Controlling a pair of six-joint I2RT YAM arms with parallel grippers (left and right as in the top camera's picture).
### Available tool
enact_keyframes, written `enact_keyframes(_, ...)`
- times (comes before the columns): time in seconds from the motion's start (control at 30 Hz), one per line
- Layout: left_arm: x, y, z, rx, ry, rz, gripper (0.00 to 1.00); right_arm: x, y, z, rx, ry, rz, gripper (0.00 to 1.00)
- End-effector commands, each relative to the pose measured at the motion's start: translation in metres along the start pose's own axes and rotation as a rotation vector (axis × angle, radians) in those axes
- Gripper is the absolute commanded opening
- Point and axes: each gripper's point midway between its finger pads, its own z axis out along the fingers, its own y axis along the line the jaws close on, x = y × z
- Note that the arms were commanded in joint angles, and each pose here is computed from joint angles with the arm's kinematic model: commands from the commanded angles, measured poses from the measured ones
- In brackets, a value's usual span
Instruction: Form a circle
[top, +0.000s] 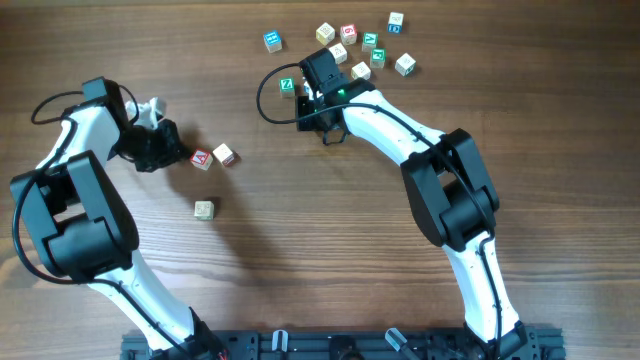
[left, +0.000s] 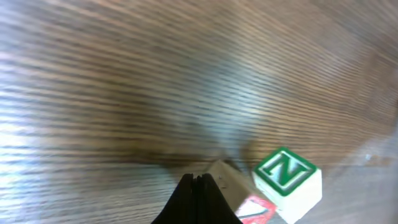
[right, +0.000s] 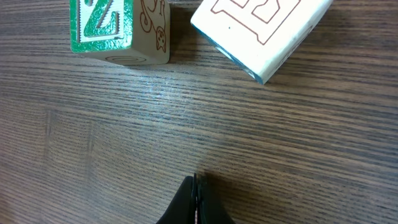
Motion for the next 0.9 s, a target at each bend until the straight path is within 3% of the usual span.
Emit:
enact_keyframes(0.0, 0.010, 0.008, 0.004, -0.044, 0.034, -0.082, 0.04, 0.016, -0.016, 0.011, 0.061, 0.041, 0.016, 0.05)
enact_keyframes(0.87, 0.016, 0.001, 0.004, -0.003, 0.063, -0.096, 0.04, 0.016, -0.015, 0.010, 0.060, 0.041, 0.016, 0.05)
